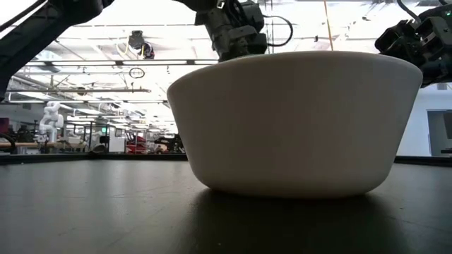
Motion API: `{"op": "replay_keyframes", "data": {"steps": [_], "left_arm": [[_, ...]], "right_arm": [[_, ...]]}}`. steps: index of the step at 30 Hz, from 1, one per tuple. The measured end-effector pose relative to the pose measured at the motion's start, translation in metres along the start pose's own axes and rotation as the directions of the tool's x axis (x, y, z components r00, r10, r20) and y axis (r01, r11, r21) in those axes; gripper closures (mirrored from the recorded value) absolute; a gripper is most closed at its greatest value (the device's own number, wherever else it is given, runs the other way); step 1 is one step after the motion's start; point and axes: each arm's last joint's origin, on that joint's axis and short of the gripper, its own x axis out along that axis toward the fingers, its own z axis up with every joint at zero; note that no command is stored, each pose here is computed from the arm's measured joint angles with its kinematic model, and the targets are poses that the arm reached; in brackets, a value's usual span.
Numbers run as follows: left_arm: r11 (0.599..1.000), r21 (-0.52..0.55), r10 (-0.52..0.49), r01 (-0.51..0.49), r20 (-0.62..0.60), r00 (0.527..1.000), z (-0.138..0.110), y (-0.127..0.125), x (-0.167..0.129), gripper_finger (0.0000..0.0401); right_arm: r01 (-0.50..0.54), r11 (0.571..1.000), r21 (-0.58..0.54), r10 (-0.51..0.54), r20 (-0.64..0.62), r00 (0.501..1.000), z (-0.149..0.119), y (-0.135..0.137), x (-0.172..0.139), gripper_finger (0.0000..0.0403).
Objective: Nest bowls inside each other
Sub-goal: Stack the blue bowl on the stacked orange bowl
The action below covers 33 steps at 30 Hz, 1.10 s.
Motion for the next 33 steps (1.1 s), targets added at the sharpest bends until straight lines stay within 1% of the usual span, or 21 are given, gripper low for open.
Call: {"op": "replay_keyframes", "data": {"steps": [8,17,20,33], "left_arm": [[1.000,0.012,0.025,-0.024,-0.025,0.999,0.001,-0.004,0.012,0.0397],[0.999,0.029,0.014,-0.013,-0.043,0.999,-0.001,-0.015,0.024,0.0397],[0.999,0.025,0.029,-0.028,-0.049,0.998,-0.003,-0.017,0.027,0.0397],[0.998,0.044,0.052,-0.052,-0.014,0.999,0.000,-0.027,0.035,0.0397]], "right_arm": [[0.000,1.000,0.000,0.000,0.000,1.000,0.000,0.000,0.000,0.0248],[0.000,1.000,0.000,0.000,0.000,1.000,0.000,0.000,0.000,0.0248],[0.000,1.000,0.000,0.000,0.000,1.000,0.000,0.000,0.000,0.0248],[0.000,1.000,0.008,0.000,0.000,1.000,0.000,0.000,0.000,0.0248]]}}
